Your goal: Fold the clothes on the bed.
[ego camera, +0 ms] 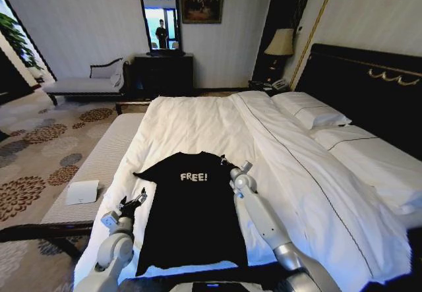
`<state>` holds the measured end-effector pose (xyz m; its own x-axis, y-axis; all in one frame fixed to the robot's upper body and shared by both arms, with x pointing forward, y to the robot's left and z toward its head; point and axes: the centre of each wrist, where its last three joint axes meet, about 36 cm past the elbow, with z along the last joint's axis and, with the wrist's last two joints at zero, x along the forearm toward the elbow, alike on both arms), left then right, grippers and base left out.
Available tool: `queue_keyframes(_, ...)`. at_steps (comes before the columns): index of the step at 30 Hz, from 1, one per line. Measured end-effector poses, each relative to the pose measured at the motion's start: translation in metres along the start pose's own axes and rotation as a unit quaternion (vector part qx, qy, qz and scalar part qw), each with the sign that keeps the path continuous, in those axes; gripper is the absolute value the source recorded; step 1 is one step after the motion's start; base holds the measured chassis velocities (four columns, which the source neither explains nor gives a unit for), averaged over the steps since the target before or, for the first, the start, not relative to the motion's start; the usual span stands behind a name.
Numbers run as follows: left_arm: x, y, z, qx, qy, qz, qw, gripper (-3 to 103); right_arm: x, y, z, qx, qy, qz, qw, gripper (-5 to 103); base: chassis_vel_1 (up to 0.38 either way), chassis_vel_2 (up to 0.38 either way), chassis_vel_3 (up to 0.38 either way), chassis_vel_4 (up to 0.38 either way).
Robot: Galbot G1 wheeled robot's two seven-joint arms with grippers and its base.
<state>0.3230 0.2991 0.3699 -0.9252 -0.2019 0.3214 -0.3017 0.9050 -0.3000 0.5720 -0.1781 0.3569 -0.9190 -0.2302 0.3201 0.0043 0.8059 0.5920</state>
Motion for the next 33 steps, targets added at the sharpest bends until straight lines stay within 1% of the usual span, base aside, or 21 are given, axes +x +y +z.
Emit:
queue_keyframes(3, 0.0, 0.001, -0.001, 0.0, -0.001, -0.001, 1.0, 100, -0.005, 0.001, 0.004, 0.007, 0.004, 0.0, 1.0, 0, 0.0, 0.0, 0.0, 0.0)
queue_keyframes(5, 0.001, 0.002, -0.002, 0.001, -0.003, -0.002, 1.0, 100, -0.01, 0.003, 0.011, 0.017, 0.009, 0.0, 1.0, 0, 0.0, 0.0, 0.0, 0.0)
queue_keyframes(10, 0.002, 0.003, -0.004, 0.003, -0.004, -0.004, 1.0, 100, -0.015, 0.008, 0.021, 0.028, 0.018, -0.004, 0.999, 0, 0.0, 0.0, 0.0, 0.0)
queue_keyframes(18, 0.004, 0.005, -0.007, 0.005, -0.008, -0.005, 0.9999, 100, -0.028, 0.009, 0.037, 0.047, 0.034, 0.002, 0.998, 0, 0.0, 0.0, 0.0, 0.0)
queue_keyframes(19, 0.004, 0.006, -0.008, 0.005, -0.008, -0.006, 0.9999, 100, -0.028, 0.01, 0.039, 0.049, 0.035, 0.0, 0.998, 5, 0.0, 0.0, 0.0, 0.0)
queue_keyframes(21, 0.004, 0.006, -0.008, 0.005, -0.009, -0.006, 0.9999, 100, -0.027, 0.011, 0.04, 0.051, 0.036, -0.001, 0.998, 5, 0.0, 0.0, 0.0, 0.0)
queue_keyframes(25, 0.005, 0.007, -0.008, 0.005, -0.009, -0.009, 0.9999, 100, -0.021, 0.02, 0.046, 0.059, 0.038, -0.017, 0.997, 27, 0.0, 0.0, 0.0, 0.0)
queue_keyframes(26, 0.005, 0.007, -0.008, 0.005, -0.009, -0.009, 0.9999, 100, -0.021, 0.02, 0.046, 0.059, 0.038, -0.017, 0.997, 27, 0.0, 0.0, 0.0, 0.0)
queue_keyframes(27, 0.005, 0.007, -0.008, 0.005, -0.009, -0.009, 0.9999, 100, -0.018, 0.024, 0.047, 0.063, 0.038, -0.023, 0.997, 32, 0.0, 0.0, 0.0, 0.0)
queue_keyframes(28, 0.005, 0.007, -0.008, 0.005, -0.008, -0.008, 0.9999, 100, -0.016, 0.027, 0.047, 0.068, 0.036, -0.028, 0.997, 32, 0.0, 0.0, 0.0, 0.0)
queue_keyframes(31, 0.005, 0.007, -0.01, 0.006, -0.009, -0.008, 0.9999, 100, -0.007, 0.036, 0.047, 0.072, 0.034, -0.041, 0.996, 48, 0.0, 0.0, 0.0, 0.0)
queue_keyframes(32, 0.005, 0.007, -0.01, 0.006, -0.009, -0.008, 0.9999, 100, -0.007, 0.036, 0.047, 0.072, 0.034, -0.041, 0.996, 48, 0.0, 0.0, 0.0, 0.0)
queue_keyframes(33, 0.005, 0.007, -0.012, 0.006, -0.009, -0.008, 0.9999, 100, -0.001, 0.042, 0.046, 0.069, 0.032, -0.05, 0.996, 54, 0.0, 0.0, 0.0, 0.0)
